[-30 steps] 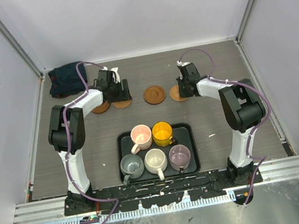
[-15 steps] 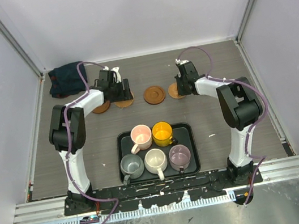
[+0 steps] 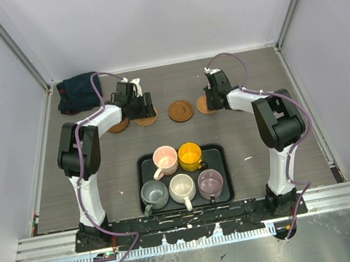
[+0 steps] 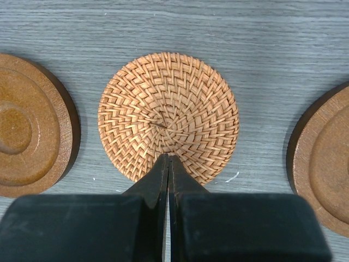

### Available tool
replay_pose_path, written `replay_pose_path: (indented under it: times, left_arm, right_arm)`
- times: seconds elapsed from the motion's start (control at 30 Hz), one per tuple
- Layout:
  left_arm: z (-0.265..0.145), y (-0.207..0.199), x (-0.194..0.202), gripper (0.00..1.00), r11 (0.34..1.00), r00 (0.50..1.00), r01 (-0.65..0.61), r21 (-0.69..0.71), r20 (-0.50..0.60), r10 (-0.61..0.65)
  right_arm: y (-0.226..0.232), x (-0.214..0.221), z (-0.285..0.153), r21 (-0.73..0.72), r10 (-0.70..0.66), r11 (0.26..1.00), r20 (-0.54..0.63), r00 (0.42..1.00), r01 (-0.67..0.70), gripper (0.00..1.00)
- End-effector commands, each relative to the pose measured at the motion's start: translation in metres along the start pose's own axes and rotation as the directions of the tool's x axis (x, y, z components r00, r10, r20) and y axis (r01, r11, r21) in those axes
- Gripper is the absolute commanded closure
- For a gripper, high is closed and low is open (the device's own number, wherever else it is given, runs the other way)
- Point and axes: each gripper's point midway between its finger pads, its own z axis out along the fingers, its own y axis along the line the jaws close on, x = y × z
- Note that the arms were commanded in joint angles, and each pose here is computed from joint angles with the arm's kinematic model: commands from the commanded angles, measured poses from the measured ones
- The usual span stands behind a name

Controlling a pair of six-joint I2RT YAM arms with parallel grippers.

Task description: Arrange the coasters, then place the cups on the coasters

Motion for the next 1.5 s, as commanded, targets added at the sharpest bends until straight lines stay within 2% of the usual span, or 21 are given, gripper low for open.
replay_pose_path:
  times: [0.0, 0.3, 0.5, 0.67, 0.87, 1.23, 1.47]
  left_arm:
    - [0.003, -0.008, 0.019, 0.36, 0.999, 0.998, 0.017, 0.028, -0.060, -0.015]
    - [-0.010, -0.019, -0.030, 0.31, 0.999, 0.999, -0.022, 0.028, 0.042, 0.020]
    - [-0.032, -0.031, -0.082, 0.27, 0.997, 0.986, -0.073, 0.014, 0.149, 0.070]
    - [-0.049, -0.033, -0.103, 0.27, 0.995, 0.977, -0.095, -0.007, 0.190, 0.095]
    - [-0.063, -0.031, -0.088, 0.27, 0.997, 0.976, -0.075, -0.007, 0.204, 0.075]
    - [-0.105, -0.019, -0.028, 0.27, 1.000, 0.978, -0.015, -0.022, 0.207, 0.019]
    - [-0.134, -0.020, -0.014, 0.27, 1.000, 0.965, 0.022, -0.013, 0.261, -0.018]
  right_arm:
    - [0.002, -0.009, 0.002, 0.008, -0.006, 1.000, 0.012, 1.000, 0.005, 0.99]
    - [0.005, -0.027, -0.024, -0.006, -0.018, 1.000, 0.061, 0.998, 0.018, 0.98]
    - [0.016, -0.050, -0.050, -0.022, -0.058, 0.998, 0.112, 0.992, 0.060, 0.98]
    - [0.030, -0.062, -0.069, -0.049, -0.069, 0.996, 0.153, 0.986, 0.077, 0.98]
    - [0.055, -0.047, -0.075, -0.125, -0.087, 0.987, 0.124, 0.988, 0.103, 0.98]
    - [0.079, -0.004, -0.060, -0.164, -0.121, 0.978, 0.044, 0.992, 0.126, 0.98]
    - [0.095, 0.016, -0.048, -0.188, -0.141, 0.972, 0.007, 0.990, 0.140, 0.98]
